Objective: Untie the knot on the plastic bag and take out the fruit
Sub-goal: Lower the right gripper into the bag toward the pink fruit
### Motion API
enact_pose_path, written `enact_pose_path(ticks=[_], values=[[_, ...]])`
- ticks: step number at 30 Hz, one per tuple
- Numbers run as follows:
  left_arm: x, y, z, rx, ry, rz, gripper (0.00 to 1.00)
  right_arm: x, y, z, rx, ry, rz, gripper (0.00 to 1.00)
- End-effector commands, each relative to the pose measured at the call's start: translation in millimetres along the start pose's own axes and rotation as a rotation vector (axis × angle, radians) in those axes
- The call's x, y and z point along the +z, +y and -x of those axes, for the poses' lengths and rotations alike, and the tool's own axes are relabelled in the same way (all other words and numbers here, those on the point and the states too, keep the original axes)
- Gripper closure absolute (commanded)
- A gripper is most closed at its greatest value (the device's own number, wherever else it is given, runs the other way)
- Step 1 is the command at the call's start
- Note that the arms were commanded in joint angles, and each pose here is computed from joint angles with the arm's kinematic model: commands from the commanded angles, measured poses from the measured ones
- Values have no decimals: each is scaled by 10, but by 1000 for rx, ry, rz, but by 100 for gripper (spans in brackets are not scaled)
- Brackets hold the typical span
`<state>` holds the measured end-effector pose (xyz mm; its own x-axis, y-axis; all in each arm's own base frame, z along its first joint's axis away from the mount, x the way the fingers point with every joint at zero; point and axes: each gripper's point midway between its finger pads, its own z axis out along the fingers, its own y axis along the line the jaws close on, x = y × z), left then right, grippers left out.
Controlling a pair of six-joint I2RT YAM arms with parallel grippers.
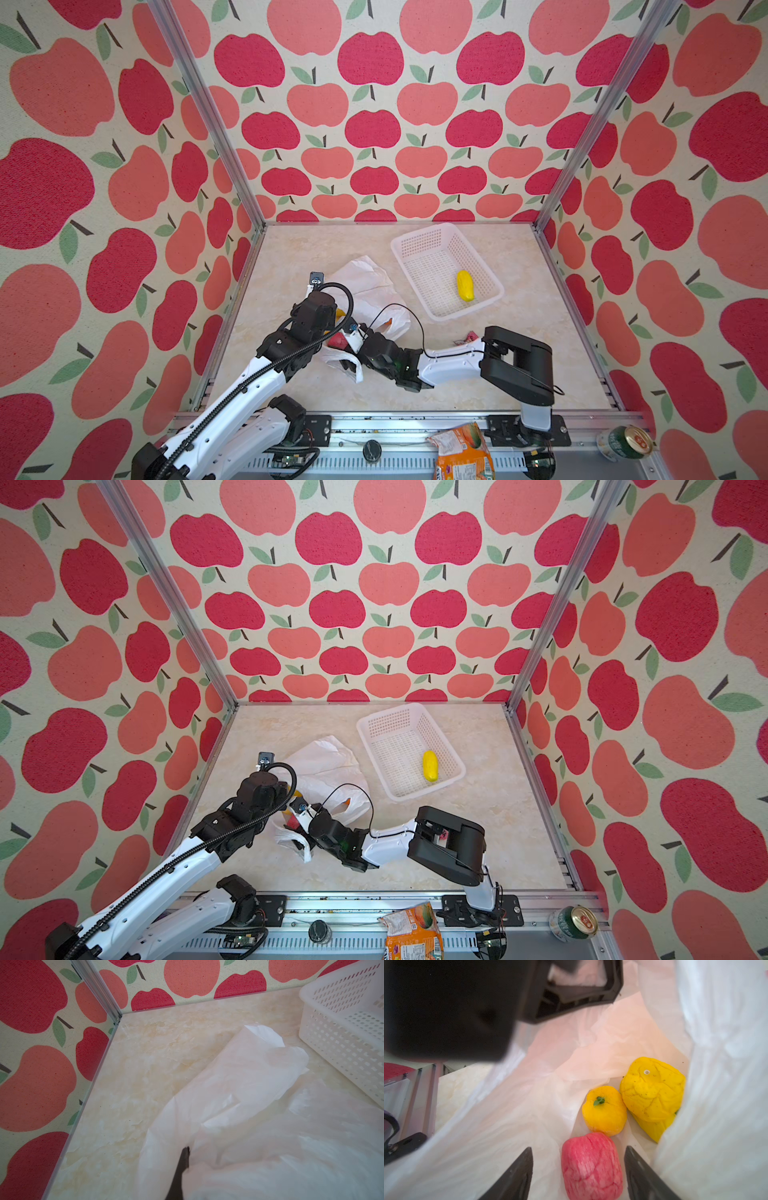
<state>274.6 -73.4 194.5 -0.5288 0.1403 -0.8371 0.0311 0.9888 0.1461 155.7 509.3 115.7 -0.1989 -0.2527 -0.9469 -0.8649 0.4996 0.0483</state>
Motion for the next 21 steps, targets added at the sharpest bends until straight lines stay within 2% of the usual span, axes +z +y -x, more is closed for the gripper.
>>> enact_pose_path(ticks=[1,6,9,13,16,21], values=[[-133,-264,137,-28,-53,-150,100,0,-221,-411,-47,88,-80,33],[-166,-222,150,-40,-69,-143,100,76,148,-438,-142,98,0,37],[-192,-208,158,-48,-79,-146,100,154,328,-454,-117,111,68,37],[-220,-211,164,-54,-90,-158,100,314,448,-505,-102,171,97,23],[-230,-208,165,-56,-93,-161,100,475,415,-591,-116,253,41,13],[-229,-213,169,-57,-93,-164,100,587,228,-663,-157,340,-90,1]])
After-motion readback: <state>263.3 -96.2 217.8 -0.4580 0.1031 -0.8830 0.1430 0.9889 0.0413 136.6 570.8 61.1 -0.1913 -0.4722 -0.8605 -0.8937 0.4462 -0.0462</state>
